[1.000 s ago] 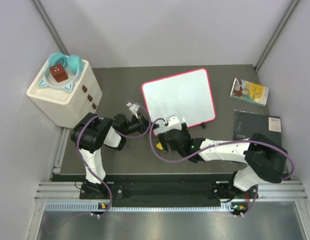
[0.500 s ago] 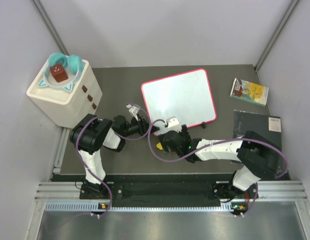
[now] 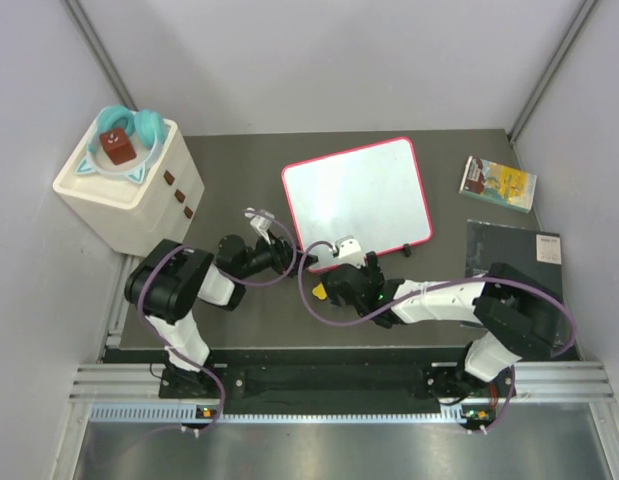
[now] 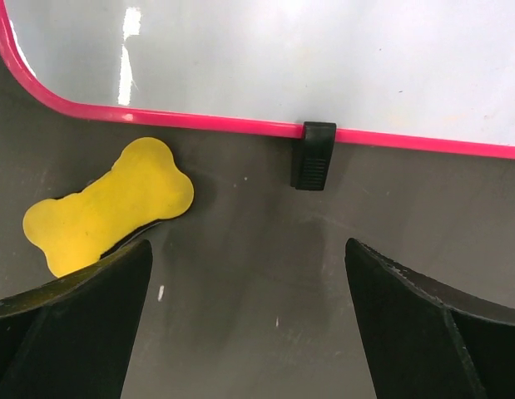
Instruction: Erase the whiteboard
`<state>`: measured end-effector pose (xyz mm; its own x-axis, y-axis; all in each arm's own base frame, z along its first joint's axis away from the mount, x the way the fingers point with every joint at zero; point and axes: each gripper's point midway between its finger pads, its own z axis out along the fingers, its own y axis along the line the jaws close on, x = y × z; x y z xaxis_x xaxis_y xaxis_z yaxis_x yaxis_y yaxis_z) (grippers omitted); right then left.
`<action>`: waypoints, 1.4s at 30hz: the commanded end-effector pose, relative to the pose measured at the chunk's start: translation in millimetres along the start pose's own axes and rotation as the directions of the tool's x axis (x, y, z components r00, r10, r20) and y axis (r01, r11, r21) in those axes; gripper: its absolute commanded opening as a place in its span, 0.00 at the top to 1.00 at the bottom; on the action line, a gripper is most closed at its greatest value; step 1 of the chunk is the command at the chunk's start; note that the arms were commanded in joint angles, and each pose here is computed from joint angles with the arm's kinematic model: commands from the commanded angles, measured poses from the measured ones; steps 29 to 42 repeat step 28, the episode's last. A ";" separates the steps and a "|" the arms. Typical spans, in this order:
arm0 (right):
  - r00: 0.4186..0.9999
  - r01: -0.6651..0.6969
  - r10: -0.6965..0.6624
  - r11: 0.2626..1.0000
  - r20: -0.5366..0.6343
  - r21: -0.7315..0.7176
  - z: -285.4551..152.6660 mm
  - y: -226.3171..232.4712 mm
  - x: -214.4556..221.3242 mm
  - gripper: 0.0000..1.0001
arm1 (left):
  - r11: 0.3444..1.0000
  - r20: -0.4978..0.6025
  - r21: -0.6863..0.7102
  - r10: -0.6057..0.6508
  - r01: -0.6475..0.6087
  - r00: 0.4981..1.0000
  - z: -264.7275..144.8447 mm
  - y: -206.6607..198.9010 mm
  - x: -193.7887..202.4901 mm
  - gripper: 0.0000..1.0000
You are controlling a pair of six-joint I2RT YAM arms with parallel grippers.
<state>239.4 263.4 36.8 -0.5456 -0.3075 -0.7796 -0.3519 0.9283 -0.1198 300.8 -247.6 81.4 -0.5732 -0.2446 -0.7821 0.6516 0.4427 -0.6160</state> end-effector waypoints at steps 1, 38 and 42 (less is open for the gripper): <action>0.996 -0.051 0.052 0.999 0.073 -0.018 -13.1 1.4 -22.1 0.04 | 0.996 0.069 -0.034 0.085 -0.083 0.994 -10.6 -9.0 -18.2 0.01; 0.895 -0.420 0.394 0.903 0.211 0.095 -89.9 -184.3 -55.1 0.01 | 0.690 0.195 -0.719 0.084 0.084 0.977 -134.7 24.2 -70.2 0.01; 0.895 -0.420 0.394 0.903 0.211 0.095 -89.9 -184.3 -55.1 0.01 | 0.690 0.195 -0.719 0.084 0.084 0.977 -134.7 24.2 -70.2 0.01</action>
